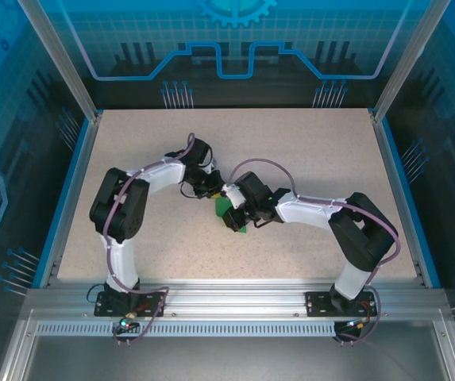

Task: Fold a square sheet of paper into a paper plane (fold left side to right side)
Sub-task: Third fold the triangle at the center of the table.

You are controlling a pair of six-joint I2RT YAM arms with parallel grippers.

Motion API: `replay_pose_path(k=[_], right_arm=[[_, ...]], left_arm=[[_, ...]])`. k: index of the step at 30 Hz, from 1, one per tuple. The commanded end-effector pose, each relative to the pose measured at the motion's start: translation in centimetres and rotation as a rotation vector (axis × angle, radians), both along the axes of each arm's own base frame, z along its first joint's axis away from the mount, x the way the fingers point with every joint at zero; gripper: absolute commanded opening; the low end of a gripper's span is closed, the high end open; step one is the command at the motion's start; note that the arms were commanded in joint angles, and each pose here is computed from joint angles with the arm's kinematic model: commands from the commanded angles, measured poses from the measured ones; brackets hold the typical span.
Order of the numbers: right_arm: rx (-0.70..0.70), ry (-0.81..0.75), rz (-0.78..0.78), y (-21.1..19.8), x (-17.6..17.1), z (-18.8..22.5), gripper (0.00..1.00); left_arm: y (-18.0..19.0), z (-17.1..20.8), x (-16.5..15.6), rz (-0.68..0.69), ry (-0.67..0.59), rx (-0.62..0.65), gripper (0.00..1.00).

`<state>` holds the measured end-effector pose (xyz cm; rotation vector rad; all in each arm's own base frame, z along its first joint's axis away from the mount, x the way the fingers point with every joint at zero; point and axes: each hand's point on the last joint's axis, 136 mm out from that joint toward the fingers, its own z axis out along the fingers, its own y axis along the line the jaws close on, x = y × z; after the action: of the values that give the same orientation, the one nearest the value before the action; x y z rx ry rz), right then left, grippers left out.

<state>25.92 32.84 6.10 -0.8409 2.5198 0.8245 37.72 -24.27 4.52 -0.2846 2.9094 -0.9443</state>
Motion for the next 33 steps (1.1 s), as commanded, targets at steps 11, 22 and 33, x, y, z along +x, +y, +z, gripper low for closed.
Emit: replay_pose_path(k=[11, 22, 33], right_arm=[[0.012, 0.064, -0.039, -0.6, 0.1, -1.7, 0.01], [0.007, 0.092, -0.115, -2.2, 1.3, -2.5, 0.01], [-0.023, 0.089, -0.209, -4.1, 3.1, -3.0, 0.01]], left_arm=[[-1.5, -3.5, -0.1, -0.137, 0.050, 0.083, 0.10], [-1.5, -5.6, -1.0, -0.162, 0.091, 0.105, 0.07], [-1.8, -5.7, -1.2, -0.172, 0.094, 0.107, 0.05]])
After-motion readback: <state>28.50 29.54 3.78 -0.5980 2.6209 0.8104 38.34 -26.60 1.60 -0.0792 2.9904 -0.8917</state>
